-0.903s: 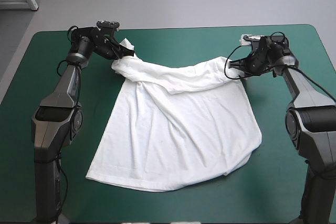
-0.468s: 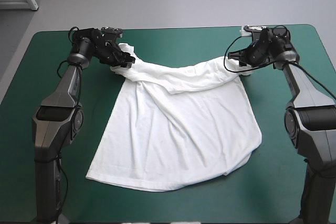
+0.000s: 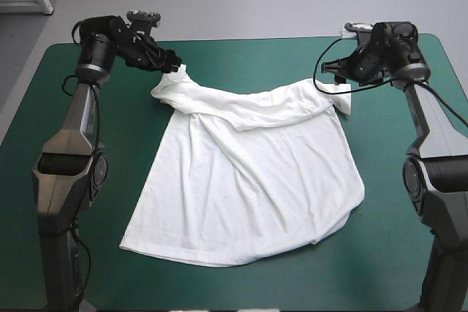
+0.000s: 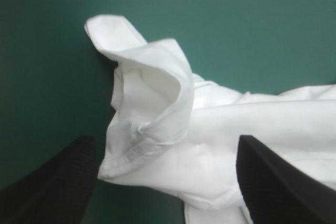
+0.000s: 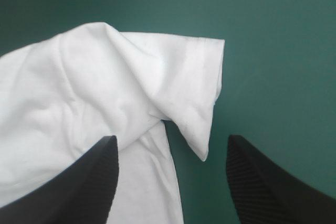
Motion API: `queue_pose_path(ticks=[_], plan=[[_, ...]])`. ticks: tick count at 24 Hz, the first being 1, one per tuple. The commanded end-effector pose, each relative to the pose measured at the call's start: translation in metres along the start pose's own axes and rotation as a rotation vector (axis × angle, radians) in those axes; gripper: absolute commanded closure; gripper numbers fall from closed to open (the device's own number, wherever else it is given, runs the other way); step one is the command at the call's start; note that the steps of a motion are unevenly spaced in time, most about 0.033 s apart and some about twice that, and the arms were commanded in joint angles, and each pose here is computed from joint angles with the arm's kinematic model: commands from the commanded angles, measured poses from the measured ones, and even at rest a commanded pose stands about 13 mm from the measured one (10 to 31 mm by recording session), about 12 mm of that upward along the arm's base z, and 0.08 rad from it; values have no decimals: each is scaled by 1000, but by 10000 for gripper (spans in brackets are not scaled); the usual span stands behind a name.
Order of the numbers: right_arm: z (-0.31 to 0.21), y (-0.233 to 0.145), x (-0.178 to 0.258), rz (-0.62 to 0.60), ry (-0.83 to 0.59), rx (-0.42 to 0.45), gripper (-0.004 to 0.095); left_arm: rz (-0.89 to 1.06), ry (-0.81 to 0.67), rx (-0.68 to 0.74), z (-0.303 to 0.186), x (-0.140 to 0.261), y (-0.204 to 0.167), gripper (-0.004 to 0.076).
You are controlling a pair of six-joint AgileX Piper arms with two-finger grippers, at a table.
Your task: Fold the cloth
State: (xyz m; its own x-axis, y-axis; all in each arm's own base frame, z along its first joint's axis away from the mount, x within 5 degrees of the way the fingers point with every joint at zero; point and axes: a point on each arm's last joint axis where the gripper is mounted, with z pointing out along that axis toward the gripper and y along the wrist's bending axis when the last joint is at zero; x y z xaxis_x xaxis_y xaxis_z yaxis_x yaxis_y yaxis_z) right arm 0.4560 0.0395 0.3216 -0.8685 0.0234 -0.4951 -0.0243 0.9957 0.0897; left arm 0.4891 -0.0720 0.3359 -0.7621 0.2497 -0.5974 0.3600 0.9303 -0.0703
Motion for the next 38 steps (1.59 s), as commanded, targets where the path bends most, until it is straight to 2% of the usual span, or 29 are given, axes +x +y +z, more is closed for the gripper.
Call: queue_pose_path(ticks=[1,5,7,10,14,20,25,30,35,38], plan=[[-93,1,-9,-5,-218,-15,342,38,-162,-8,-97,-15,-22,196],[-146,5,2,-17,-290,-38,447,64,-282,-22,-162,-15,-36,197],[-185,12,15,-24,-319,-102,518,83,-382,-34,-217,-8,-49,197],[-230,21,35,-62,-392,-135,518,85,-468,-43,-272,9,-64,197],[-270,37,75,-146,-435,-160,518,86,-443,-40,-311,55,-81,197],[-266,38,136,-178,-333,-185,518,115,-298,-19,-304,115,-97,197],[-251,24,191,-180,-244,-148,518,97,-104,23,-260,152,-104,197],[-251,22,198,-149,-241,-140,518,132,96,-49,-215,178,-99,216],[-251,22,198,-129,-240,-143,518,83,227,-33,-185,202,-97,216],[-247,18,197,-136,-233,-97,518,93,319,-61,-168,220,-92,216]])
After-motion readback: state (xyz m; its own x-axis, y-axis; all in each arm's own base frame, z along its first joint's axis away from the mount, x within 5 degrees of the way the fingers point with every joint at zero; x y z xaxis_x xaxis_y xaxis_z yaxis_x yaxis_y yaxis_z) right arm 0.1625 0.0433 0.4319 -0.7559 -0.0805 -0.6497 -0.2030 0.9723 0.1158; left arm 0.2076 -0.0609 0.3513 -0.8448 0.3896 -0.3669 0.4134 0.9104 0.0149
